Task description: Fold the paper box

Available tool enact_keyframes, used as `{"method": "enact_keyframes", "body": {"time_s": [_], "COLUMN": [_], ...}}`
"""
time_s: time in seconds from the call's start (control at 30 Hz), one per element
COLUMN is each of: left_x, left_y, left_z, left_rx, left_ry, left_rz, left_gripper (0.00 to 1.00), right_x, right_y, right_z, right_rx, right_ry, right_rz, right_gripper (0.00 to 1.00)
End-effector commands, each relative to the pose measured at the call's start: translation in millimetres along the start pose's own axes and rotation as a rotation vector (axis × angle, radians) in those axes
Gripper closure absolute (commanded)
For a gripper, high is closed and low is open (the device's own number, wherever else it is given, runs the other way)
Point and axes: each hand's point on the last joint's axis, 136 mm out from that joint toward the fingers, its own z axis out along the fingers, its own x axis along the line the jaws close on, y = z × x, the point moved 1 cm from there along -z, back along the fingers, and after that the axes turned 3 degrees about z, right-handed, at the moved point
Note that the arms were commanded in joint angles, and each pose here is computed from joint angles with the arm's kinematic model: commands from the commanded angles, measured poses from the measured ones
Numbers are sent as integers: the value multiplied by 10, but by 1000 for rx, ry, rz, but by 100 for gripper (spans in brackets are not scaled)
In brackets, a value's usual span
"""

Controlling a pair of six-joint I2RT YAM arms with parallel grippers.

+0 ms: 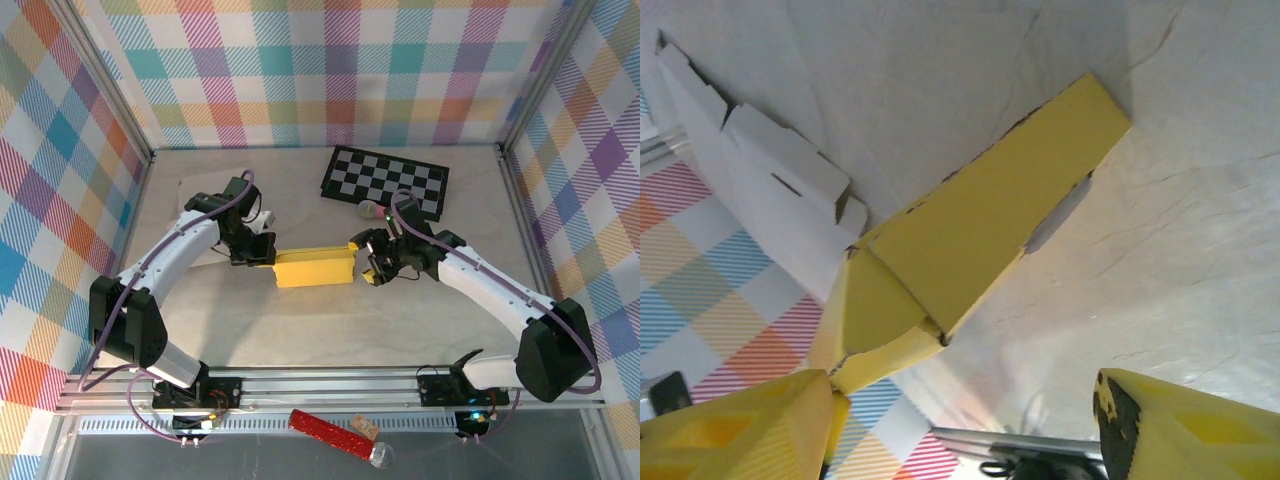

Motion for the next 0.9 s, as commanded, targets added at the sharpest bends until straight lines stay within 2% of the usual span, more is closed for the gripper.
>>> {"method": "enact_keyframes", "body": {"time_s": [0.0, 0.17, 0.37, 0.63, 0.7, 0.87], "left_x": [11, 3, -2, -53, -87, -231], "left_y": [-87, -87, -92, -82, -72, -46], "left_z": [70, 64, 63, 14, -35, -199], "left_rx": [49, 50, 51, 34, 16, -46], "left_ry": [21, 19, 18, -5, -20, -92], "left_rz": [-17, -17, -16, -34, -52, -111], "left_gripper": [100, 100, 100, 100, 89, 68], "right_x": [196, 91, 36, -257, -351, -479], "right_y": [-78, -72, -44, 4, 23, 59], "right_z": [37, 154, 241, 282, 289, 322], "right_rx": [54, 69, 72, 45, 36, 25], "right_ry": [86, 58, 43, -68, -97, -130], "right_rz": [95, 102, 98, 83, 82, 87], "right_gripper": [30, 35, 47, 56, 56, 57]}}
